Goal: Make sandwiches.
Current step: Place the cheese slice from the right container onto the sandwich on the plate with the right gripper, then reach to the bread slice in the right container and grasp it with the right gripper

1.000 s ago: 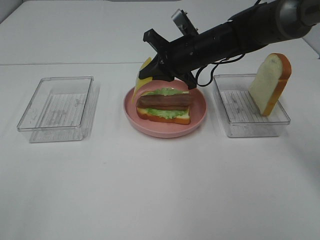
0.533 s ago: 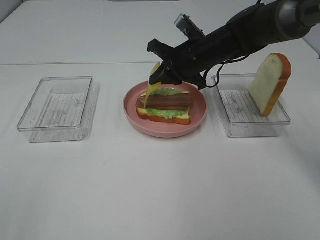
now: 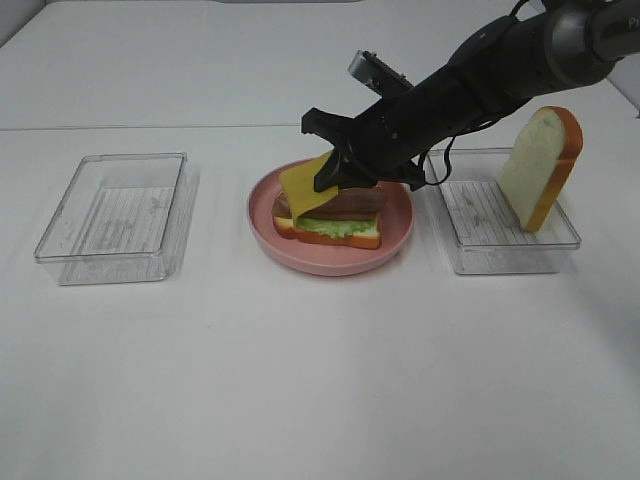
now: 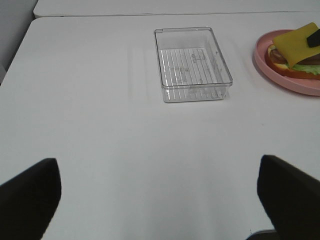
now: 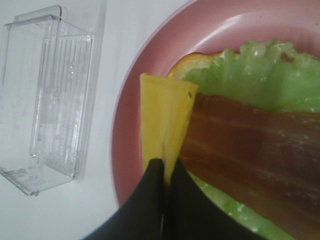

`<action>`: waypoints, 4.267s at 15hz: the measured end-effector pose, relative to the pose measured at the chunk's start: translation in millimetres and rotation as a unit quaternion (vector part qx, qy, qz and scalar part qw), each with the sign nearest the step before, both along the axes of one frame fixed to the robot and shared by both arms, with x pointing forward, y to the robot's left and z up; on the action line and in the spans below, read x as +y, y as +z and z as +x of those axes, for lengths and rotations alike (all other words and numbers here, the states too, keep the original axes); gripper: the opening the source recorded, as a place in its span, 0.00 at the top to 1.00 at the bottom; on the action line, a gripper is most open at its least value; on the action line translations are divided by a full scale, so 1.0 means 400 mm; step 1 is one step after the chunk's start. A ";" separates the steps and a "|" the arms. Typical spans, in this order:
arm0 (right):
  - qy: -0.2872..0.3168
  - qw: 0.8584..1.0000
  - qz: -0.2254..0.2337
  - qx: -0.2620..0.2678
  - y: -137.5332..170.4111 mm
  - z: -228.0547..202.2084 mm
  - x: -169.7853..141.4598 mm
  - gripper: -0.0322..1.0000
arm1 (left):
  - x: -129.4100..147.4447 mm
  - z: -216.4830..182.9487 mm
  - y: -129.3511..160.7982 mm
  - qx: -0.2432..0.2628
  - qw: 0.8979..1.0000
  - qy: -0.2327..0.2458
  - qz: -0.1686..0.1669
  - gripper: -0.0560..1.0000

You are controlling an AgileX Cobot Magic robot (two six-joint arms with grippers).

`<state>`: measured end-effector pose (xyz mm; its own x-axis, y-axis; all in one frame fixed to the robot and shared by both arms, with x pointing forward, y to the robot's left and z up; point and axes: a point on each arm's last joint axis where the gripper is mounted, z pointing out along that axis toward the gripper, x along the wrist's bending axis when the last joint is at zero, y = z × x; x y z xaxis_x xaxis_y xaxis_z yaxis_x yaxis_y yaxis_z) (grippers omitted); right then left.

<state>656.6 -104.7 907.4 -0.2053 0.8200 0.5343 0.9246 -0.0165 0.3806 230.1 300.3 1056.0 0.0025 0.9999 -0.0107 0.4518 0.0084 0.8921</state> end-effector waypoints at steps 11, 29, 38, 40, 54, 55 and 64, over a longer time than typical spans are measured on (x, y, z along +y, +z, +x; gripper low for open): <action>0.002 0.998 -0.055 -0.025 0.016 0.003 -0.021 0.33 | 0.000 0.000 0.000 0.000 1.000 0.000 0.000 0.01; -0.084 0.957 -0.274 -0.041 0.456 -0.036 -0.326 0.03 | 0.000 0.000 0.000 0.000 1.000 0.000 0.000 0.01; -0.094 0.960 -0.260 0.037 0.317 0.138 -0.428 0.03 | 0.000 0.000 0.000 0.000 1.000 0.000 0.000 0.01; -0.108 0.957 -0.265 0.040 0.318 0.139 -0.466 0.03 | 0.000 0.000 0.000 0.000 1.000 0.000 0.000 0.01; -0.113 0.959 -0.237 0.112 0.174 0.166 -0.503 0.03 | 0.000 0.000 0.000 0.000 1.000 0.000 0.000 0.01; -0.112 0.958 -0.237 0.114 0.168 0.167 -0.503 0.03 | 0.000 0.000 0.000 0.000 1.000 0.000 0.000 0.01; -0.110 0.957 -0.236 0.125 0.141 0.171 -0.503 0.33 | 0.000 0.000 0.000 0.000 1.000 0.000 0.000 0.01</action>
